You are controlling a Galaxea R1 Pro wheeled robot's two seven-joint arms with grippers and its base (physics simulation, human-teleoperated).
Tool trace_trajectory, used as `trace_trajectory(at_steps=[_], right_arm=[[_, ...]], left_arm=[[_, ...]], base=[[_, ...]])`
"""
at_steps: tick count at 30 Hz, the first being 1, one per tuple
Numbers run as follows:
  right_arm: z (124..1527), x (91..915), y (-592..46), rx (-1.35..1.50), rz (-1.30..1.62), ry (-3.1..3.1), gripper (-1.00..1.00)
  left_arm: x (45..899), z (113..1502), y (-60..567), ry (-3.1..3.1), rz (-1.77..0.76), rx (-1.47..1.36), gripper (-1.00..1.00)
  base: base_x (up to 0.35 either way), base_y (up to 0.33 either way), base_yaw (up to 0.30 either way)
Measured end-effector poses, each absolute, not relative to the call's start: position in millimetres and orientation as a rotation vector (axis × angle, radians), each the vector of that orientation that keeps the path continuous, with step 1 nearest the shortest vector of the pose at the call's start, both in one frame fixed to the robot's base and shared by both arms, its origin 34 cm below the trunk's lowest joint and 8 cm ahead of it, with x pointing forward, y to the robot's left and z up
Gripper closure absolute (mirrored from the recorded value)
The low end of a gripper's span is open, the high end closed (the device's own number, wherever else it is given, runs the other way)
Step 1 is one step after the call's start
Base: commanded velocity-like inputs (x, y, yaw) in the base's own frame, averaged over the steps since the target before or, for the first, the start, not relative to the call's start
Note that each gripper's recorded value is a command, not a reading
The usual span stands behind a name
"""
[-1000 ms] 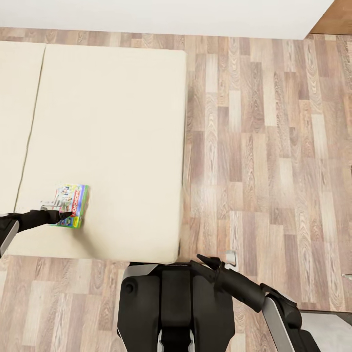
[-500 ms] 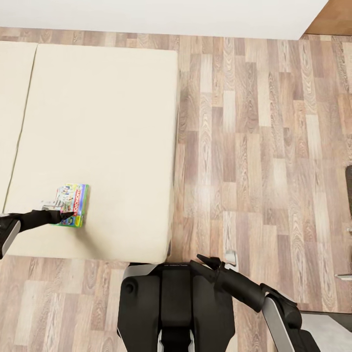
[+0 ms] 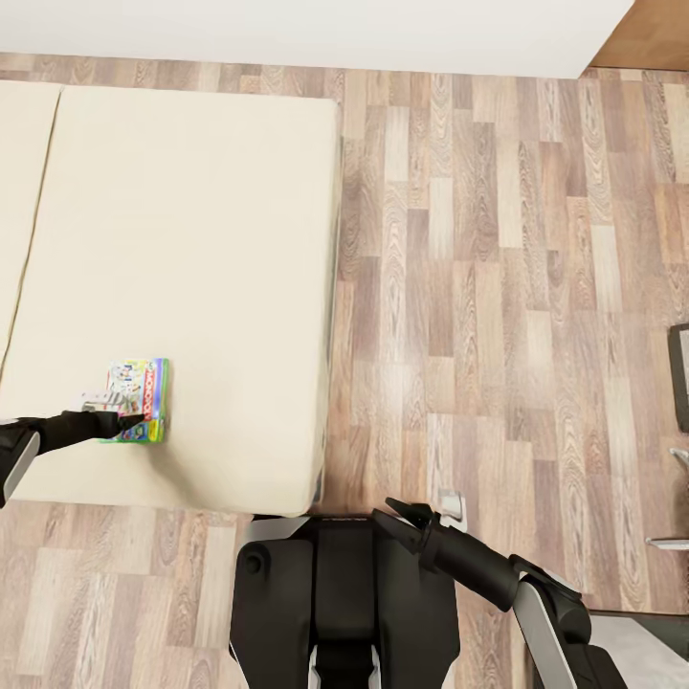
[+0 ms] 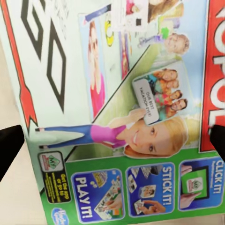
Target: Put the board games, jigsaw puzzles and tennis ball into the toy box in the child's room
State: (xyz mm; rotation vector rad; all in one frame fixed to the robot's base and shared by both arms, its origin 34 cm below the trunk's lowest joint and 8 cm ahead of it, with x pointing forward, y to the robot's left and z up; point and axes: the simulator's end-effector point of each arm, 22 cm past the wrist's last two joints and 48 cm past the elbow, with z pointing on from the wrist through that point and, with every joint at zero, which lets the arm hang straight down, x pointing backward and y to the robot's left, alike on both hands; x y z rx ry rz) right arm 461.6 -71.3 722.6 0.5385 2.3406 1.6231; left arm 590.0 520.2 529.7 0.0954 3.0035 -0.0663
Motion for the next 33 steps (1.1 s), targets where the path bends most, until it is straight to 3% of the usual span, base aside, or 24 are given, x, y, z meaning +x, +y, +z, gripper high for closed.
trace_trajectory(at_steps=[33], right_arm=[[722.8, 461.6, -71.3, 0.541, 1.624, 2.340, -1.00]], left_arm=[[590.2, 527.5, 514.5, 3.002, -0.079, 0.090, -1.00]], base=[[0.000, -0.152, 0.000]])
